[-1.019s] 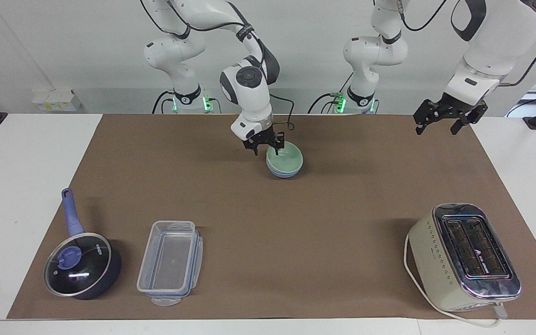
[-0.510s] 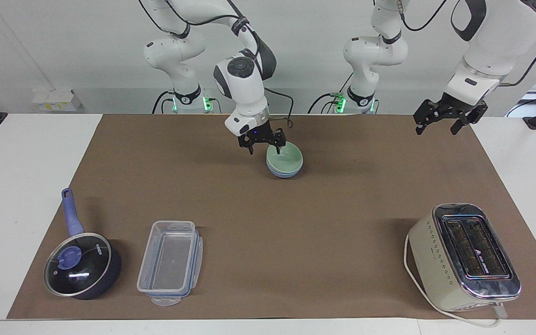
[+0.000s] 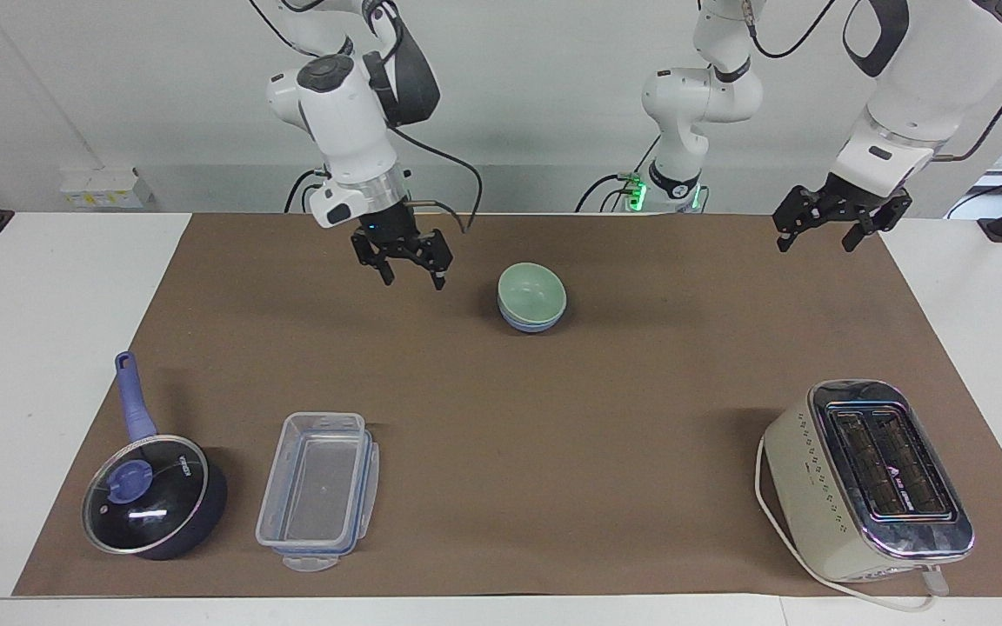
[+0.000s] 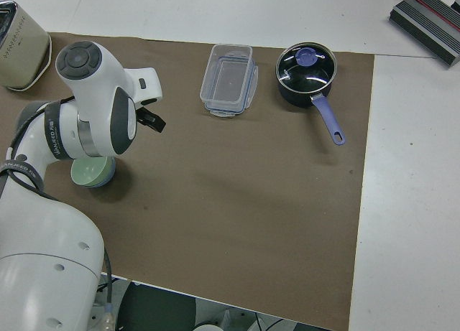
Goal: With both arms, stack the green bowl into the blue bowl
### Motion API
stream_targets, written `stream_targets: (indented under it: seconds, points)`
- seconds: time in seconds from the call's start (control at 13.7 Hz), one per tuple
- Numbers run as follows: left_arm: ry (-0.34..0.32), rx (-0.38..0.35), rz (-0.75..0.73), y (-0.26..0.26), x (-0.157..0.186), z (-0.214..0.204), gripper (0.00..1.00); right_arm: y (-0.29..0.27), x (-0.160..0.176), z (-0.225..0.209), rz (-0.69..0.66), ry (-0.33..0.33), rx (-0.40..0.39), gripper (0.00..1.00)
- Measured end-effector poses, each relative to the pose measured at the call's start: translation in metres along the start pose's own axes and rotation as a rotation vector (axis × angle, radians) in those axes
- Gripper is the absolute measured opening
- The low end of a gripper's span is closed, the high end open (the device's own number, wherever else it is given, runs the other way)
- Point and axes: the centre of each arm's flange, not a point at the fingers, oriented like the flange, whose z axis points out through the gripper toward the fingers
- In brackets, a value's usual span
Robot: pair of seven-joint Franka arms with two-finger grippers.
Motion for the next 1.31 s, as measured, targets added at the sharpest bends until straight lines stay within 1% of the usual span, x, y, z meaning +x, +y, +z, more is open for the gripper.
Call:
stream_targets:
  seconds: [0.22,0.29,0.44,0.58,0.73,0.87,1.16,1.31]
  points:
    - [0.0,0.0,0.0,0.0,0.0,0.0,1.0,0.05,0.05,-0.048,0.011,0.054,0.0,1.0]
    - [0.0,0.0,0.0,0.0,0.0,0.0,1.0,0.063,0.061,-0.061,0.014,0.067,-0.001,1.0]
    - [0.0,0.0,0.0,0.0,0.0,0.0,1.0,0.083,0.074,-0.087,0.001,0.068,-0.023,1.0]
    - [0.0,0.0,0.0,0.0,0.0,0.0,1.0,0.093,0.081,-0.108,-0.012,0.071,-0.064,1.0]
    - [0.0,0.0,0.0,0.0,0.0,0.0,1.0,0.102,0.085,-0.119,-0.018,0.083,-0.1,1.0]
    - [0.0,0.0,0.0,0.0,0.0,0.0,1.0,0.112,0.087,-0.134,-0.038,0.06,-0.132,1.0]
    - [0.0,0.0,0.0,0.0,0.0,0.0,1.0,0.114,0.08,-0.193,-0.068,0.026,-0.193,1.0]
    - [0.0,0.0,0.0,0.0,0.0,0.0,1.0,0.114,0.075,-0.204,-0.089,-0.007,-0.206,1.0]
